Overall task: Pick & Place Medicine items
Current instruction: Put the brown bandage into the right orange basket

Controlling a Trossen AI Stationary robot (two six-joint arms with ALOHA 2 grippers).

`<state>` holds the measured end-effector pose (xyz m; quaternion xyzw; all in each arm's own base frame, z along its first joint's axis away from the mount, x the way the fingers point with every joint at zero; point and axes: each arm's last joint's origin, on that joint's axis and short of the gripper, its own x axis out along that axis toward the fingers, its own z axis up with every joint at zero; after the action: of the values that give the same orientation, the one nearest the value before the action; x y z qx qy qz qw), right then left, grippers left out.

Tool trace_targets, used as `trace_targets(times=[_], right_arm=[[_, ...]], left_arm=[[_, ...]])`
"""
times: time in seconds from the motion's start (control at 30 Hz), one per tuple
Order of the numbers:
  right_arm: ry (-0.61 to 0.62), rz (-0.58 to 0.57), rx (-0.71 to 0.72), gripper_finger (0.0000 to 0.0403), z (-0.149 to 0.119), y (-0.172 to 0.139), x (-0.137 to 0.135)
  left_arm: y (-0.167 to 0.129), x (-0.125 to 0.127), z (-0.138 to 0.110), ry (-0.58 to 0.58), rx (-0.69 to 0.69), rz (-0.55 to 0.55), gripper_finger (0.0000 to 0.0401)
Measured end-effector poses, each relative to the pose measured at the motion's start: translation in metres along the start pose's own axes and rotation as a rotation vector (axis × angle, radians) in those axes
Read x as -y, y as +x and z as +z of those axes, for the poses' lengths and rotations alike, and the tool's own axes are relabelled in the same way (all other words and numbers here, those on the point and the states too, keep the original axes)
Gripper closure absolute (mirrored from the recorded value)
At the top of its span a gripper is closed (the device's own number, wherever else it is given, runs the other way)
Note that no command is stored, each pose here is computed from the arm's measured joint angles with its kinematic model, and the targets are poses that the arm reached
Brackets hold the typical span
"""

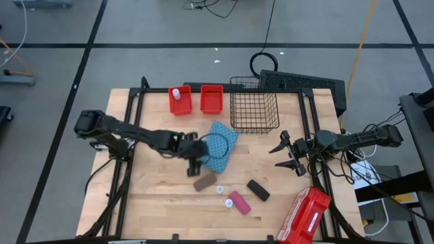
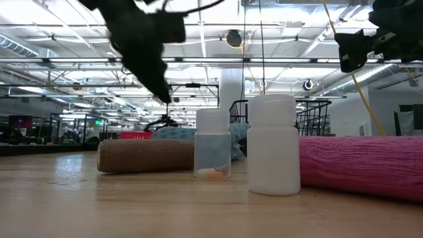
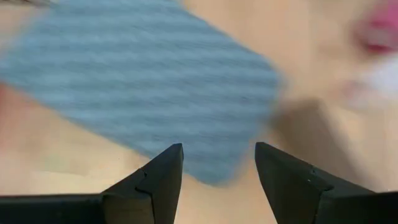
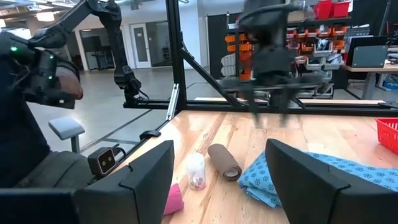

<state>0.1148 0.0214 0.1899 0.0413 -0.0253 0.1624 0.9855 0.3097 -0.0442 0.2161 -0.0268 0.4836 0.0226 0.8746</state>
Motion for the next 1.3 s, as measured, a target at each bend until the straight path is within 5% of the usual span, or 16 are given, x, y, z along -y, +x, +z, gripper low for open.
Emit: trace_targets(times=[0.2,0.37,0.7,1.0,1.13,1.3], right_arm=[[0.000,0.000,-0.001,0.0161,0.000,0.000,0.000],[0.000,0.000,-0.002,0.0161,0.000,0.000,0.000],[0.000,0.000,-0.001,0.0161,0.000,0.000,0.000],[0.000,0.000,-0.002,0.0161,0.000,0.000,0.000],[0.000,0.000,-0.001,0.0161,0.000,0.000,0.000],[0.000,0.000,-0.002,0.0160,0.000,0.000,0.000]], left_arm=[[0.006,0.067,-0.021,0.187,-0.006,-0.007,0.0192],[0.010,0.099,-0.030,0.101,0.063,0.001,0.0192],[0.057,0.103,-0.041,-0.146,0.023,0.094,0.0181],[0.081,0.093,-0.045,-0.163,-0.072,0.082,0.0132],[0.074,0.092,-0.043,-0.212,-0.064,0.068,0.0162],[0.044,0.090,-0.030,-0.250,0.013,0.016,0.0244]])
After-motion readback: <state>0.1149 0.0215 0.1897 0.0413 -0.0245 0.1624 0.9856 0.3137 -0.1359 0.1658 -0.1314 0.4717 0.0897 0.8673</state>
